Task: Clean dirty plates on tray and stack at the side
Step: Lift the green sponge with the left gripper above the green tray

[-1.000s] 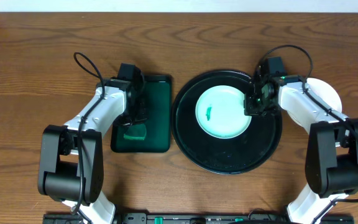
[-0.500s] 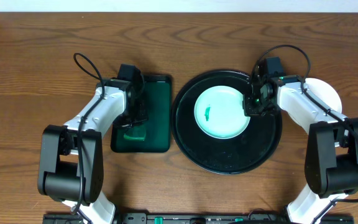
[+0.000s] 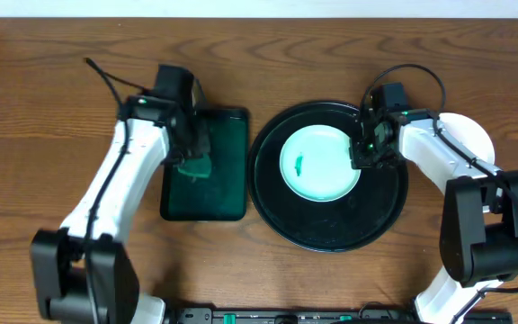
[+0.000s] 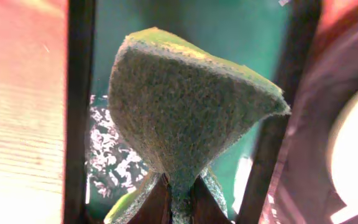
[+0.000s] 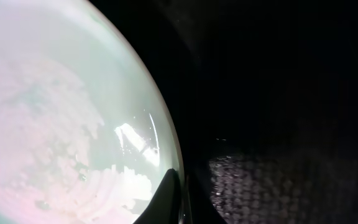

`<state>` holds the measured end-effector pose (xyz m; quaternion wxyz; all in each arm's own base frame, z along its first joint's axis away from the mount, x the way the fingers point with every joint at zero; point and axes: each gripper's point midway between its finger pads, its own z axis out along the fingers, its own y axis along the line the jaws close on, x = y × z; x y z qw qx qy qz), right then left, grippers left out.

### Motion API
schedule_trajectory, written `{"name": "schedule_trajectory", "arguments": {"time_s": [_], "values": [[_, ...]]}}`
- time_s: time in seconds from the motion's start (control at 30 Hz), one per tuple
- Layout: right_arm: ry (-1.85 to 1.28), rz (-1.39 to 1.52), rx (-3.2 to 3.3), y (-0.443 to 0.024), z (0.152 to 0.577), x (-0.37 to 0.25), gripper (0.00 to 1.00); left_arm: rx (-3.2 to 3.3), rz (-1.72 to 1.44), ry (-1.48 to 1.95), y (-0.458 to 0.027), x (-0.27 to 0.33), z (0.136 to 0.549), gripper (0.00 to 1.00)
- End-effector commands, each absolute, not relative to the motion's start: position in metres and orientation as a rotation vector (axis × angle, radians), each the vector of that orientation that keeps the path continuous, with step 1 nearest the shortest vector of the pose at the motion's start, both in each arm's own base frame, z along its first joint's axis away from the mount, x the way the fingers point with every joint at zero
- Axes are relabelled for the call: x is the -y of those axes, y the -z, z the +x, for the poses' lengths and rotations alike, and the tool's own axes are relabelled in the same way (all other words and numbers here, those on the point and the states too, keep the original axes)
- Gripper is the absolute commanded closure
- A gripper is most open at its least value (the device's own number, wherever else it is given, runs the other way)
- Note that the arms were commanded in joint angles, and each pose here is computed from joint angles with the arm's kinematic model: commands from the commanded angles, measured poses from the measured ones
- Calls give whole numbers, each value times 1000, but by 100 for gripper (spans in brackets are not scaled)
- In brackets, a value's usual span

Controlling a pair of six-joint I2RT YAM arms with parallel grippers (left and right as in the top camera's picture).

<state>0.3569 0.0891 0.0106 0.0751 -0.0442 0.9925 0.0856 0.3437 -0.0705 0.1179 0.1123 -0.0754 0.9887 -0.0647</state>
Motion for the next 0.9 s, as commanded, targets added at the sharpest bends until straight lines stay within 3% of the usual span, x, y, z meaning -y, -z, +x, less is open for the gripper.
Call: {"name": "schedule_trajectory", "arguments": {"time_s": [0.0, 0.87], "values": [[-282, -194, -2989, -8, 350, -102, 99, -2862, -158, 202, -138, 73, 350, 93], [-323, -190, -2997, -9, 347, -108, 99, -2904, -110, 197, -130, 96, 337, 92]]}}
